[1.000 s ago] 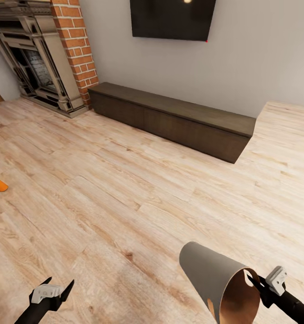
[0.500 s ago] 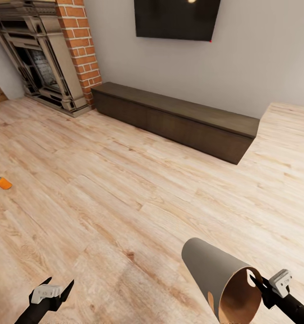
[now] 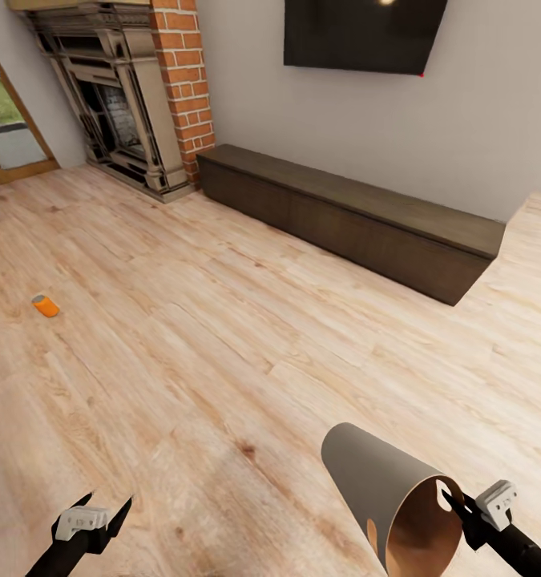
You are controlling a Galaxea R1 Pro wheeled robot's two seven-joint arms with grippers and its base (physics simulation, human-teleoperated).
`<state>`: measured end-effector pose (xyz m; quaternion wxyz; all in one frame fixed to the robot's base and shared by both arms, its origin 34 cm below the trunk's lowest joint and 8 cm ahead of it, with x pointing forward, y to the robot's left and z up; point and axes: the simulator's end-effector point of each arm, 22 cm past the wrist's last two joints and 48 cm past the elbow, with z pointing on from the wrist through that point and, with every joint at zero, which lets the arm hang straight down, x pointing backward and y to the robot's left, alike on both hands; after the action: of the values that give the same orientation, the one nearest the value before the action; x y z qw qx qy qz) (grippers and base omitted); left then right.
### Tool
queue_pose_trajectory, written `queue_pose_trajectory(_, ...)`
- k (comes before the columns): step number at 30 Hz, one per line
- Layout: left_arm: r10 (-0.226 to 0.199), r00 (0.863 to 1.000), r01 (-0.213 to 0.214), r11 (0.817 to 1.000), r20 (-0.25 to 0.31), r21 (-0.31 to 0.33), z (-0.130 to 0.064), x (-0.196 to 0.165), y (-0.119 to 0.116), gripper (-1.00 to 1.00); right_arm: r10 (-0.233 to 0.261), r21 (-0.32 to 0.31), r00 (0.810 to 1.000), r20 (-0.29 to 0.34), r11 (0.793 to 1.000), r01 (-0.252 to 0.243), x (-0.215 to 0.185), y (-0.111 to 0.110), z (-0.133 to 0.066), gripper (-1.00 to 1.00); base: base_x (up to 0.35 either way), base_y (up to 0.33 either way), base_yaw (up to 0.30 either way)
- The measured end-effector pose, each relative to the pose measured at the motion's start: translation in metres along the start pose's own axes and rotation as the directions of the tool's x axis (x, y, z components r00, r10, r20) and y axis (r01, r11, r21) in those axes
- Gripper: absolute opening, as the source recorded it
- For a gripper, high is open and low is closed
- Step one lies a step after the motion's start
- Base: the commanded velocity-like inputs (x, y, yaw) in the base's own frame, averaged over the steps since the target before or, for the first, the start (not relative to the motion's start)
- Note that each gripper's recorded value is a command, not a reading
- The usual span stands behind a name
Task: Put the three can of soda from the living room inside the tash can in the kitchen.
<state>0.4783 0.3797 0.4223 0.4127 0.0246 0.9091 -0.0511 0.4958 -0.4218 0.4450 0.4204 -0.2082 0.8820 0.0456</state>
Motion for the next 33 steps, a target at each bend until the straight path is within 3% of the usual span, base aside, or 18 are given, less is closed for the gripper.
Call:
queue_pose_trajectory(13,-0.003,1.000,0.003,1.000,0.001,0.001,0.005,-0.008,0.001,1.00,-0.017,0.006,1.000,0.012,1.000,0.017,-0.009,-0.004,0.002,-1.00,0.000,0.000,0.254)
queue_pose_trajectory(15,-0.006,1.000,0.006,1.000,0.002,0.004,0.009,-0.021,0.001,1.00,-0.049,0.006,0.998,0.030,0.999,0.048,-0.023,-0.007,0.005,-1.00,0.000,0.000,0.254)
queue_pose_trajectory(17,-0.001,1.000,0.001,1.000,0.012,0.005,0.011,-0.035,0.002,1.00,-0.040,0.013,0.998,0.051,0.999,0.039,-0.033,-0.005,0.009,-1.00,0.000,0.000,0.254)
queue_pose_trajectory(20,0.007,1.000,-0.007,1.000,0.026,0.007,0.014,-0.055,0.002,1.00,-0.069,-0.003,0.995,0.070,0.998,0.070,-0.052,0.004,0.016,-1.00,0.000,0.000,0.254)
queue_pose_trajectory(23,0.016,0.999,-0.016,1.000,0.041,0.010,0.016,-0.068,0.001,1.00,-0.073,0.016,0.992,0.101,0.997,0.072,-0.080,-0.005,0.019,-1.00,0.000,0.000,0.254)
queue_pose_trajectory(27,0.044,0.994,-0.046,0.999,0.103,0.011,0.020,-0.112,0.000,1.00,-0.116,-0.034,0.987,0.112,0.992,0.121,-0.118,0.014,0.032,-1.00,0.000,0.000,0.253)
queue_pose_trajectory(33,0.059,0.991,-0.060,0.998,0.117,0.007,0.019,-0.121,0.001,1.00,-0.141,-0.023,0.979,0.144,0.989,0.146,-0.149,0.013,0.031,-1.00,0.048,0.000,0.230)
